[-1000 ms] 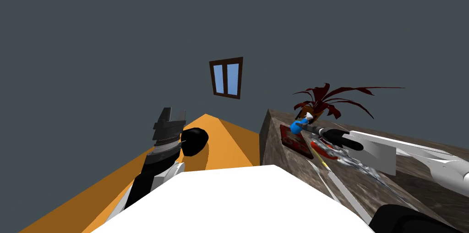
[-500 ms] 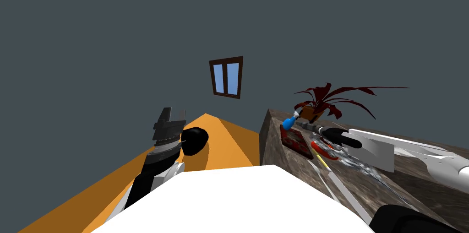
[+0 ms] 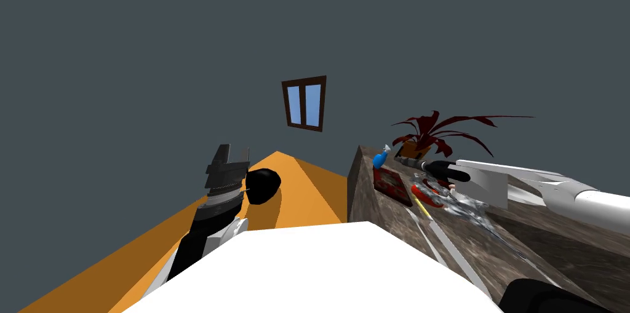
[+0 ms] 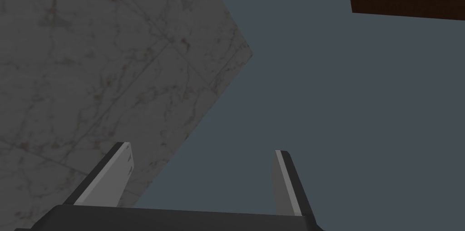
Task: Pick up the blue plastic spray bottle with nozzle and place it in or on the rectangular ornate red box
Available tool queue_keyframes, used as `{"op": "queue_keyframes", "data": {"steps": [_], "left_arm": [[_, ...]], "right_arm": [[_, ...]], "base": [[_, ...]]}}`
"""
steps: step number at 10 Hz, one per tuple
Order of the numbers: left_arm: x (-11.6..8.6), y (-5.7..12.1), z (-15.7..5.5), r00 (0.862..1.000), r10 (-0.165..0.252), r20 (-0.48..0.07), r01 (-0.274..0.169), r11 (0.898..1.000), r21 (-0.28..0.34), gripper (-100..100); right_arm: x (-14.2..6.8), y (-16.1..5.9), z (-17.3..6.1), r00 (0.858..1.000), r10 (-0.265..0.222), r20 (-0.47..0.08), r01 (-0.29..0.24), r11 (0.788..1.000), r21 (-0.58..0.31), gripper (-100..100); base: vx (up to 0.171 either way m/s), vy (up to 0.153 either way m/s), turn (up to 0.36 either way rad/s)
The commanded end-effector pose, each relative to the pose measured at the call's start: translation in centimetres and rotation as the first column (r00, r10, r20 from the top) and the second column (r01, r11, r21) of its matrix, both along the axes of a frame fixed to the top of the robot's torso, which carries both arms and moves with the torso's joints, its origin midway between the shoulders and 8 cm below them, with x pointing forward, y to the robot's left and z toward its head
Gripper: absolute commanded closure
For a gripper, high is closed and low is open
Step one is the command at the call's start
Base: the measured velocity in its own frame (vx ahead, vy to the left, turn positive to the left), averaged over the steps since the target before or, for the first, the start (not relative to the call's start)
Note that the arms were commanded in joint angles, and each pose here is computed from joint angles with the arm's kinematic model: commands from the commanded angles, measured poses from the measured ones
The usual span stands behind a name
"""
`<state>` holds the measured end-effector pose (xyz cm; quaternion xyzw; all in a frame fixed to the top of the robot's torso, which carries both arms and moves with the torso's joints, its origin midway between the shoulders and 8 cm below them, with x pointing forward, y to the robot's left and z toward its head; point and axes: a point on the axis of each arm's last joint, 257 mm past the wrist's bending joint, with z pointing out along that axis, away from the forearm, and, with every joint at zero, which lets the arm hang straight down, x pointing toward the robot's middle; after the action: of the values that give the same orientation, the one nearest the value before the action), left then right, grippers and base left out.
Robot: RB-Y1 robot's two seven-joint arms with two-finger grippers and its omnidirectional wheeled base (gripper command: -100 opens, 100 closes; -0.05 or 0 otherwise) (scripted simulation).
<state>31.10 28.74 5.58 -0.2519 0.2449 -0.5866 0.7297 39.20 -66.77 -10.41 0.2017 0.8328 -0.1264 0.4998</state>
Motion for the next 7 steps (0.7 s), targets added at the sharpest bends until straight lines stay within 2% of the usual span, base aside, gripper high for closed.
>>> {"op": "queue_keyframes", "data": {"steps": [1,3,4,5,7], "left_arm": [[0.0,0.0,0.0,1.000,0.000,0.000,0.000,1.000,0.000,0],[0.0,0.0,0.0,1.000,0.000,0.000,0.000,1.000,0.000,0],[0.0,0.0,0.0,1.000,0.000,0.000,0.000,1.000,0.000,0],[0.0,0.0,0.0,1.000,0.000,0.000,0.000,1.000,0.000,0],[0.0,0.0,0.0,1.000,0.000,0.000,0.000,1.000,0.000,0]], "right_arm": [[1.0,0.3,0.7,1.000,-0.003,-0.001,0.003,1.000,0.002,-100],[2.4,0.8,1.4,1.000,-0.003,-0.001,0.003,1.000,0.008,-100],[2.0,0.7,1.3,1.000,-0.003,-0.001,0.003,1.000,0.008,-100],[2.0,0.8,1.3,1.000,-0.003,-0.001,0.003,1.000,0.008,0],[2.0,0.8,1.3,1.000,-0.003,-0.001,0.003,1.000,0.008,0]], "base": [[-0.054,0.002,0.053],[-0.055,0.000,0.023],[-0.021,0.000,0.010],[0.000,0.000,0.000],[0.000,0.000,0.000]]}}
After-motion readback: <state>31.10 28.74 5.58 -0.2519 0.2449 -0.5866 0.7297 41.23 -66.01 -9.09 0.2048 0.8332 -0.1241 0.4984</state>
